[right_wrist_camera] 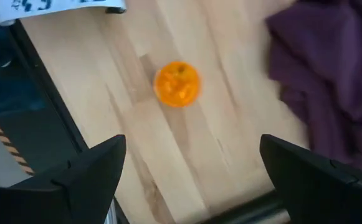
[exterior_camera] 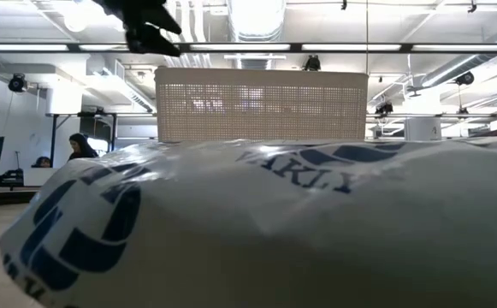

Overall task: Pick & place medical supplies in basket/bin
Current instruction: Put the orange pill bottle into the white bin, then put the blue first aid kit into the white bin

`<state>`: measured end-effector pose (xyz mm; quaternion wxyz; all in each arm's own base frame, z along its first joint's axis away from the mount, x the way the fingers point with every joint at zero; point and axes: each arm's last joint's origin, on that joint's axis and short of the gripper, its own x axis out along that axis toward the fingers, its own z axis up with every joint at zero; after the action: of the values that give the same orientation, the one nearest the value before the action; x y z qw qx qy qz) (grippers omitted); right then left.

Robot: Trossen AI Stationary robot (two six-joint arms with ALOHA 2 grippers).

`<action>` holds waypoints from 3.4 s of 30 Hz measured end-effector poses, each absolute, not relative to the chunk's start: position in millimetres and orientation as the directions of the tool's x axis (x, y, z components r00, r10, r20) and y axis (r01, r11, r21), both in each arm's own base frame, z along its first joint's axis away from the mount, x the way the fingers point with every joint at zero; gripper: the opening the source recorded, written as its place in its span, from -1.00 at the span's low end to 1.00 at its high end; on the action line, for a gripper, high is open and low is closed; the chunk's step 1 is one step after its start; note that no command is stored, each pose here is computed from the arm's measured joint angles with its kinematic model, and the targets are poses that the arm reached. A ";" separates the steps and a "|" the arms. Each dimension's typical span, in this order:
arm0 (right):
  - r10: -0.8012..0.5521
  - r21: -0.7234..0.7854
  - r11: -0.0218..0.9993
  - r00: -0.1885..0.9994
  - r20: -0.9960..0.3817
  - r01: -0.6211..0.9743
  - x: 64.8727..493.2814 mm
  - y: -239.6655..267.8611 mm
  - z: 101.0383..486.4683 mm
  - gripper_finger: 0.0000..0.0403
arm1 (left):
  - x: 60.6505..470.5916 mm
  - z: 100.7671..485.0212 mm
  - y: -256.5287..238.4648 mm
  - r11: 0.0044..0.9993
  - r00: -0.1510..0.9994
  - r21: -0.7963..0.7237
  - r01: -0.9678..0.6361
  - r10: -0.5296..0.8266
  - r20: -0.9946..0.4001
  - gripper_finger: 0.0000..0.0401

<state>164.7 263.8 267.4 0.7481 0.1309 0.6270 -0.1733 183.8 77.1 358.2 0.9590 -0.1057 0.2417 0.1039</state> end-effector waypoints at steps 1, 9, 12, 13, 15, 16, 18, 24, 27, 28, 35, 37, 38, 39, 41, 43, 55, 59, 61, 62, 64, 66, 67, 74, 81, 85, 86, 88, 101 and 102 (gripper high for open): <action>-0.089 -0.015 0.907 0.156 -0.984 0.420 167.2 267.9 262.9 0.78 | 178.8 355.0 75.0 0.956 0.867 -0.148 -0.253 0.155 -0.474 0.39; -0.100 -0.021 0.884 0.145 -0.984 0.467 185.8 283.8 227.4 0.78 | 148.9 354.0 63.8 0.941 0.879 -0.121 -0.316 0.242 -0.410 0.39; -0.143 -0.061 0.864 0.126 -0.982 0.500 183.5 281.0 216.2 0.78 | 145.2 364.7 62.0 0.942 0.893 -0.122 -0.314 0.249 -0.374 0.39; -0.154 -0.071 0.854 0.120 -0.981 0.515 182.1 279.0 212.0 0.78 | 144.8 368.6 61.9 0.940 0.896 -0.125 -0.317 0.254 -0.364 0.39; -0.166 -0.074 0.831 0.118 -0.979 0.551 178.9 273.5 204.5 0.78 | 144.5 376.9 62.4 0.933 0.897 -0.128 -0.336 0.276 -0.344 0.39; -0.165 -0.067 0.826 0.127 -0.978 0.560 177.5 270.5 200.8 0.78 | 145.1 380.3 62.7 0.933 0.899 -0.128 -0.337 0.278 -0.339 0.39; -0.153 -0.035 0.826 0.163 -0.975 0.563 175.5 265.7 194.5 0.78 | 146.3 387.8 63.3 0.933 0.904 -0.127 -0.336 0.282 -0.322 0.39; -0.101 0.037 0.849 0.230 -0.968 0.527 174.0 258.3 171.7 0.78 | 150.1 401.5 65.0 0.932 0.894 -0.130 -0.339 0.276 -0.353 0.39; -0.105 0.057 0.843 0.268 -0.958 0.535 174.4 255.3 163.1 0.78 | 150.5 405.7 65.2 0.928 0.884 -0.142 -0.345 0.271 -0.382 0.39; -0.100 0.067 0.838 0.274 -0.957 0.542 174.8 253.8 159.4 0.77 | 150.3 407.0 65.0 0.922 0.882 -0.159 -0.352 0.269 -0.387 0.39; -0.100 0.080 0.809 0.270 -0.958 0.582 171.5 244.1 140.6 0.45 | 148.4 413.2 64.2 0.904 0.876 -0.211 -0.372 0.267 -0.401 0.39; -0.101 0.077 0.809 0.267 -0.959 0.583 171.0 243.4 139.8 0.29 | 148.2 413.7 64.1 0.904 0.877 -0.211 -0.372 0.267 -0.399 0.39; -0.097 0.076 0.811 0.262 -0.960 0.580 170.9 243.4 139.8 0.20 | 148.2 413.7 64.1 0.904 0.877 -0.211 -0.372 0.267 -0.400 0.39; -0.093 0.074 0.815 0.257 -0.962 0.575 170.7 243.2 140.4 0.11 | 148.3 413.6 64.1 0.904 0.877 -0.211 -0.372 0.267 -0.400 0.39; -0.104 0.059 0.815 0.245 -0.964 0.576 170.7 240.2 143.8 -0.07 | 148.4 413.5 64.2 0.904 0.876 -0.211 -0.372 0.267 -0.401 0.39; -0.112 0.061 0.805 0.252 -0.961 0.590 172.3 236.4 153.8 -0.23 | 147.8 411.9 63.9 0.903 0.871 -0.212 -0.375 0.265 -0.414 0.39; -0.455 0.149 0.642 0.530 -0.715 0.752 184.4 117.3 316.4 -0.25 | 127.8 389.6 39.8 0.873 0.753 -0.289 -0.394 0.126 -0.646 0.39; -0.581 0.156 0.621 0.584 -0.566 0.768 200.9 62.9 370.4 -0.24 | 116.0 392.0 21.5 0.881 0.791 -0.343 -0.325 0.054 -0.609 0.39; -0.653 0.118 0.609 0.580 -0.487 0.784 215.2 34.4 389.2 -0.24 | 109.3 390.1 13.6 0.870 0.799 -0.374 -0.322 0.037 -0.600 0.39; -0.676 0.096 0.604 0.573 -0.463 0.791 224.1 19.2 394.6 -0.24 | 106.4 387.9 10.2 0.866 0.801 -0.385 -0.319 0.030 -0.597 0.39; -0.675 0.076 0.620 0.581 -0.454 0.781 241.1 -13.2 400.2 -0.23 | 102.0 380.8 4.3 0.859 0.798 -0.399 -0.319 0.017 -0.602 0.39; -0.643 0.108 0.643 0.611 -0.462 0.758 254.9 -48.1 399.8 -0.18 | 99.4 371.3 -0.8 0.854 0.792 -0.420 -0.307 -0.015 -0.610 0.39; -0.621 0.135 0.654 0.630 -0.467 0.744 259.8 -65.0 398.6 -0.15 | 98.4 365.9 -3.1 0.849 0.785 -0.432 -0.305 -0.033 -0.619 0.39; -0.442 0.182 0.693 0.610 -0.657 0.697 289.8 -150.9 361.3 0.26 | 103.4 320.2 -25.6 0.828 0.621 -0.525 -0.197 -0.309 -0.720 0.36; -0.384 0.072 0.801 0.601 -0.701 0.595 339.3 -170.3 344.0 0.74 | 114.4 294.8 -41.9 0.814 0.437 -0.530 -0.236 -0.398 -0.807 0.31; -0.375 -0.009 0.879 0.678 -0.633 0.477 357.2 -153.8 370.2 0.82 | 108.6 286.0 -45.5 0.775 0.301 -0.478 -0.414 -0.379 -0.875 0.30; -0.369 -0.025 0.891 0.691 -0.621 0.453 359.6 -148.7 376.2 0.82 | 105.9 283.3 -47.1 0.765 0.257 -0.458 -0.453 -0.380 -0.889 0.30; -0.367 -0.064 0.905 0.695 -0.619 0.421 363.5 -138.6 383.9 0.82 | 102.8 277.1 -50.7 0.748 0.197 -0.424 -0.510 -0.378 -0.905 0.30; -0.422 -0.215 0.904 0.696 -0.581 0.369 347.9 -94.7 422.7 0.83 | 123.0 198.5 -103.0 0.802 -0.017 -0.442 -0.403 -0.489 -0.872 0.30; -0.423 -0.216 0.904 0.696 -0.580 0.370 345.0 -93.5 424.9 0.83 | 128.0 193.1 -109.4 0.796 0.007 -0.475 -0.375 -0.510 -0.860 0.30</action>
<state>345.0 -93.5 424.9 0.9199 -0.0410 0.3250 -0.2156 128.0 -109.4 193.1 0.6358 -0.3149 0.7027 -0.0528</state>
